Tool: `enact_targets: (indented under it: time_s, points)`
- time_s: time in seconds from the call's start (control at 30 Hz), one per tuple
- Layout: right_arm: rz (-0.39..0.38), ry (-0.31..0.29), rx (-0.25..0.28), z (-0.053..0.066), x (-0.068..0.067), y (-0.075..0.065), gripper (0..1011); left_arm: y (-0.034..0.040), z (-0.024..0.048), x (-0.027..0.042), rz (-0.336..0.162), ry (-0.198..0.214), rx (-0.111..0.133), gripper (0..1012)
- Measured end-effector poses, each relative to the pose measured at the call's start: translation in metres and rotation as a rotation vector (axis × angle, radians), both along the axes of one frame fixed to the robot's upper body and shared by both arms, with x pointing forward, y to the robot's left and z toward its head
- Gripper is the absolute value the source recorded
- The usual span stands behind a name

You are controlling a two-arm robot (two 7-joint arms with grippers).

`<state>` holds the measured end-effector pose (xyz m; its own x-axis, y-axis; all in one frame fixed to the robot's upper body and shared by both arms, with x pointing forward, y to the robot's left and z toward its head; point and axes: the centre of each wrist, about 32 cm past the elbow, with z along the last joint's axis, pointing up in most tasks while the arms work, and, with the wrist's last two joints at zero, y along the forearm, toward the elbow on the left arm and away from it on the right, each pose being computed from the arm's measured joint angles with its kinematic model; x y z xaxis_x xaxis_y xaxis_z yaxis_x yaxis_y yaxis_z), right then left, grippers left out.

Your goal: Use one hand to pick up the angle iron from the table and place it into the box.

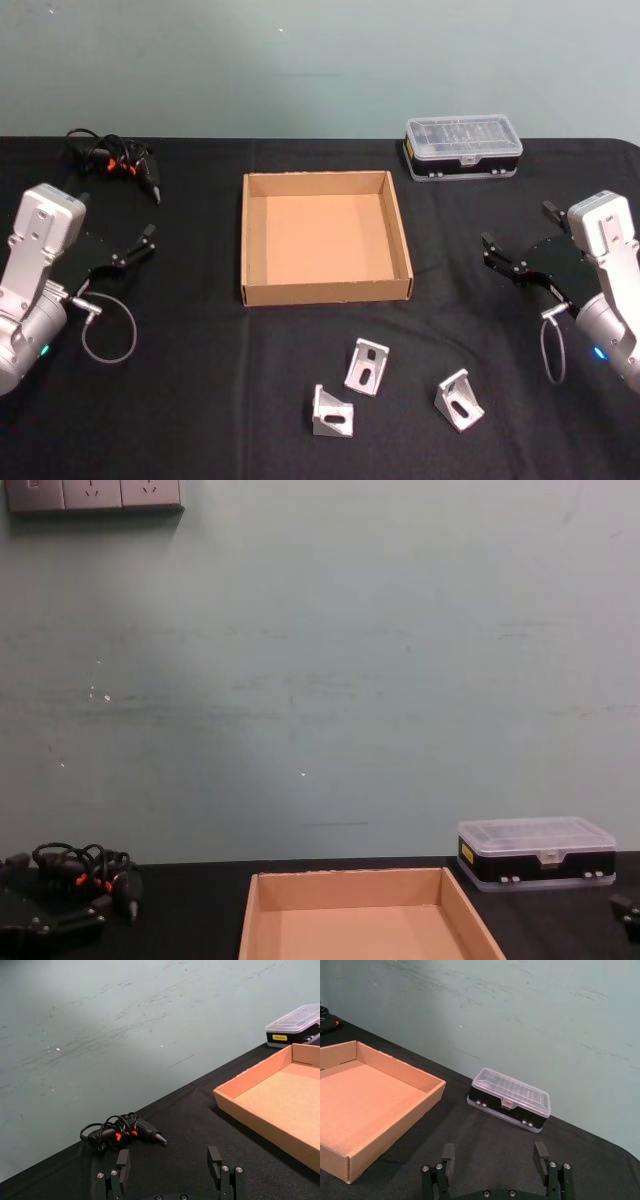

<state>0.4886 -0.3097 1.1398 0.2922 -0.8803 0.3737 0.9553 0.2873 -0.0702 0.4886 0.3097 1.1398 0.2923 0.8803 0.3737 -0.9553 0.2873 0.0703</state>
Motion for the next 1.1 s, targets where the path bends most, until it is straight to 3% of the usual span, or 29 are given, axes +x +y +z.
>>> enact_targets:
  time_s: [0.3,0.57,0.67,0.87,1.1]
  points:
    - [0.001,-0.029,0.030,0.007,-0.004,0.000,1000,0.0000,0.0000,0.0000,0.000,0.000,0.000,1011]
    - [0.052,-0.042,0.041,0.034,-0.017,-0.003,1000,0.0000,0.0000,0.0000,0.000,0.000,0.000,1011]
    - [0.082,-0.023,0.053,0.048,-0.025,-0.003,1000,0.0000,0.0000,0.0000,0.000,0.000,0.000,1011]
    - [0.134,0.017,0.105,0.061,-0.042,-0.003,1000,0.0000,0.0000,0.0000,0.000,0.000,0.000,1011]
    - [0.195,0.134,0.196,0.076,-0.066,-0.001,1000,0.0000,0.0000,0.0000,0.000,0.000,0.000,1011]
